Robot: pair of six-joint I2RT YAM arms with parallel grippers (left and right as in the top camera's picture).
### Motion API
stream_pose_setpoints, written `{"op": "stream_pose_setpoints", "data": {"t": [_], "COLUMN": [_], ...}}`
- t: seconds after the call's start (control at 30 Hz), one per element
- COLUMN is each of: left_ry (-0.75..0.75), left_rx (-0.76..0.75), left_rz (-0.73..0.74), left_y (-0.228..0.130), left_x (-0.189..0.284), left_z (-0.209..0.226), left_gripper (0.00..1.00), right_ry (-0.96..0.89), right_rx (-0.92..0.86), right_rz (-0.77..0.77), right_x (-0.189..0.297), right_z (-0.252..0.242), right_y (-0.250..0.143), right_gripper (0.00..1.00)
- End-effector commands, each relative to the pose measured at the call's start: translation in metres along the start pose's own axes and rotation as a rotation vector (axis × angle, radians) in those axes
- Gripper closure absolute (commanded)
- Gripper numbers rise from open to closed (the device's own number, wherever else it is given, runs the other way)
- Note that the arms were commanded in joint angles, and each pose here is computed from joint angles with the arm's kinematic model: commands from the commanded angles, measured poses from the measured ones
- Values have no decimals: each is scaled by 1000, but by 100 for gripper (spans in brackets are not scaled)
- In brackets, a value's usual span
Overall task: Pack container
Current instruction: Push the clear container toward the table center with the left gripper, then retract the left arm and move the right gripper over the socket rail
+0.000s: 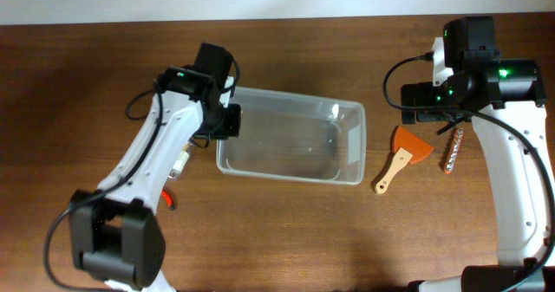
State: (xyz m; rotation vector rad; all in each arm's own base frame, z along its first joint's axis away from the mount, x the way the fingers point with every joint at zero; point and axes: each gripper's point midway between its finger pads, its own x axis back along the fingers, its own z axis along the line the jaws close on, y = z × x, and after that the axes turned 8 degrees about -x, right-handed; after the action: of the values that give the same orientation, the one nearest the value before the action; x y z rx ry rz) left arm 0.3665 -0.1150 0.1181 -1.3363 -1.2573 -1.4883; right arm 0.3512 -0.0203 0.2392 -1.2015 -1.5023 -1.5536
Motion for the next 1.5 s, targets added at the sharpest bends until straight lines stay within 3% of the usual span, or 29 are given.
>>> {"op": "stream_pose_setpoints", "data": {"t": [0.0, 0.2, 0.33, 0.4, 0.43, 0.47, 0.5, 0.57, 0.63, 0.8, 1.0, 1.13, 1.23, 1.33, 1.47], "left_ry": [16, 30, 32, 32, 33, 33, 32, 32, 55, 107, 186, 236, 258, 274, 227], "left_rx": [-7, -7, -7, -7, -7, -7, -7, -7, -9, -11, 22, 116, 234, 360, 438], "left_rz": [83, 148, 164, 168, 169, 169, 169, 164, 150, 60, -161, -274, -339, -386, -398], "left_y": [-13, -23, -26, -27, -27, -27, -27, -25, -21, 4, 43, 41, 26, 8, -6], "left_x": [-29, -49, -52, -52, -52, -52, -52, -52, -49, -24, 51, 105, 138, 163, 171], "left_z": [6, 9, 9, 9, 9, 9, 9, 9, 13, 21, 46, 84, 118, 152, 173], "left_gripper": [98, 98, 92, 75, 61, 40, 29, 14, 7, 1, 1, 1, 1, 1, 1], "right_ry": [-12, -13, -14, -14, -14, -14, -14, -13, -13, -4, 7, -235, -149, -40, -53], "right_rx": [-11, -9, -9, -9, -9, -9, -9, -9, -9, -9, -56, -462, -684, -815, -800], "right_rz": [-46, -37, -35, -35, -35, -35, -35, -34, -35, -33, -46, -99, -129, -93, -4], "right_x": [16, 16, 16, 16, 16, 16, 16, 16, 16, 16, 21, 54, 71, 63, 36], "right_z": [-3, -3, -3, -3, -3, -3, -3, -3, -3, -2, -2, -79, -114, -137, -158], "right_y": [4, 2, 1, 1, 1, 1, 1, 1, 1, 1, 4, 0, -1, -7, -20], "right_gripper": [1, 1, 1, 1, 1, 1, 1, 1, 1, 1, 1, 1, 1, 1, 1]}}
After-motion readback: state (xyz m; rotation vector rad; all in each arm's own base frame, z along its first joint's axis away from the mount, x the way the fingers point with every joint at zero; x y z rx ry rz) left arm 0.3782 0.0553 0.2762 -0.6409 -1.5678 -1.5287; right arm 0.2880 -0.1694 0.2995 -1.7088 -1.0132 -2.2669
